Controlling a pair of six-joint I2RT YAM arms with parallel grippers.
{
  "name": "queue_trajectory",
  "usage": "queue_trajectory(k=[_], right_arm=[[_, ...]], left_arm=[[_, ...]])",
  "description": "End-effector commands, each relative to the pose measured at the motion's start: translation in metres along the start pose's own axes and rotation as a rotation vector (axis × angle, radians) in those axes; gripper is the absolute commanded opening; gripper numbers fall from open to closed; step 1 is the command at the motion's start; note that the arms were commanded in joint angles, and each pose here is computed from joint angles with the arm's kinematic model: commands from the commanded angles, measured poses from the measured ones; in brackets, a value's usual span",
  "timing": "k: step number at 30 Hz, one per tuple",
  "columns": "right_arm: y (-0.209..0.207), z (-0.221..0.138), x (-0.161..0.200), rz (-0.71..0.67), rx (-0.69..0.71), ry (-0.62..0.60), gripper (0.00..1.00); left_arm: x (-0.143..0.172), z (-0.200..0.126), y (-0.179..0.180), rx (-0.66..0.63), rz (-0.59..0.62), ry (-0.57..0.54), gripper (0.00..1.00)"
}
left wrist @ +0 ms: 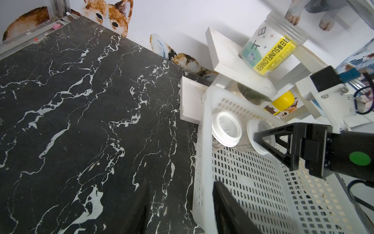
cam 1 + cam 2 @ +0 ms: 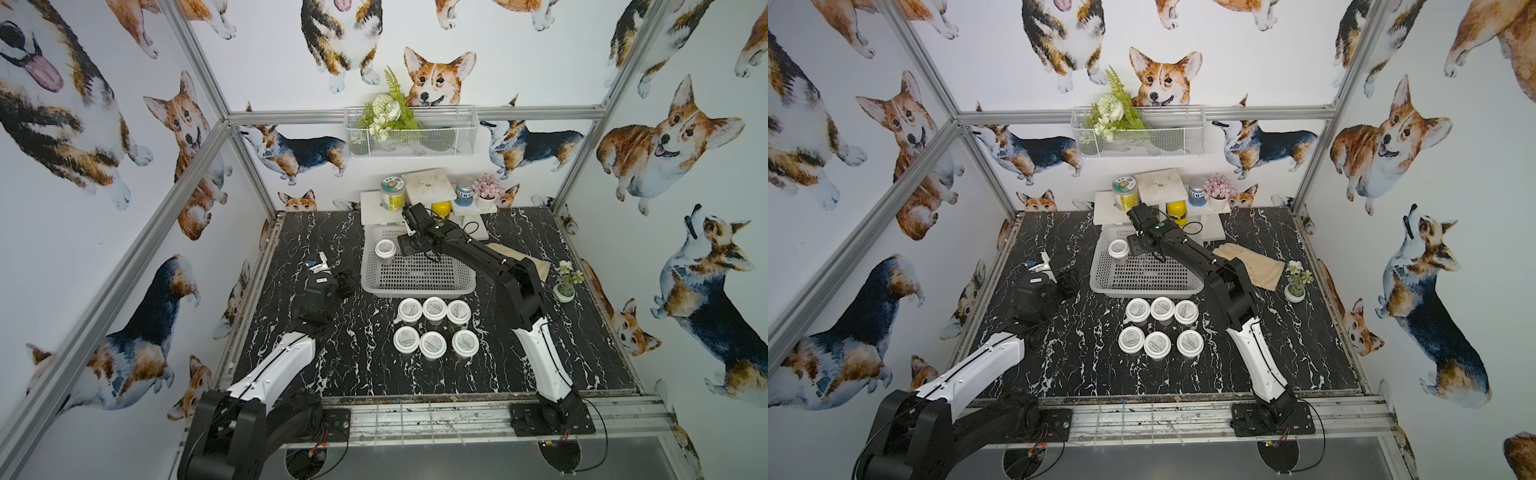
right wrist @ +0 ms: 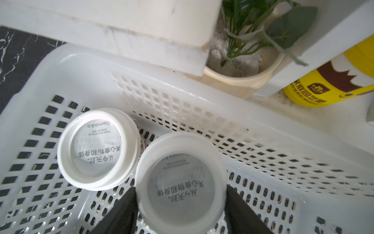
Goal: Put the yogurt in the basket
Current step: Place the yogurt in the basket.
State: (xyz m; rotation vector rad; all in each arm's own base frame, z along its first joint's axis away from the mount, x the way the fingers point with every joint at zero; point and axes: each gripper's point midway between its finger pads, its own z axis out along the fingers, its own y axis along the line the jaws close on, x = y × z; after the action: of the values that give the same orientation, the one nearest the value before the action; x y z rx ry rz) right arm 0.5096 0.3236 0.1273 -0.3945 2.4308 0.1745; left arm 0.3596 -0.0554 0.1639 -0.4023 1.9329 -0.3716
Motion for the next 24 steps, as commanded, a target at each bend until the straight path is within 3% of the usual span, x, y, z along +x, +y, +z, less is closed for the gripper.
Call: queue_trajectory(k=[1,10,19,24], right_arm=[[0.001,0.0,0.005,-0.017,0.016,0.02,0.69],[0.003,0.007,0.01,-0.024,0.02,0.043,0.72],[0.001,0.01,0.01,-0.023,0.036,0.041,0.86],[0.001,0.005,0.006,-0.019,0.033,0.033,0.88]], left_arm=[[-0.01,0.0,-0.007,0.025,0.009,-0.032,0.55],[-0.009,0.0,-0.006,0.023,0.009,-0.031,0.55],[-0.01,0.0,-0.006,0.024,0.01,-0.032,0.55],[-0.01,0.0,-0.006,0.024,0.009,-0.032,0.55]])
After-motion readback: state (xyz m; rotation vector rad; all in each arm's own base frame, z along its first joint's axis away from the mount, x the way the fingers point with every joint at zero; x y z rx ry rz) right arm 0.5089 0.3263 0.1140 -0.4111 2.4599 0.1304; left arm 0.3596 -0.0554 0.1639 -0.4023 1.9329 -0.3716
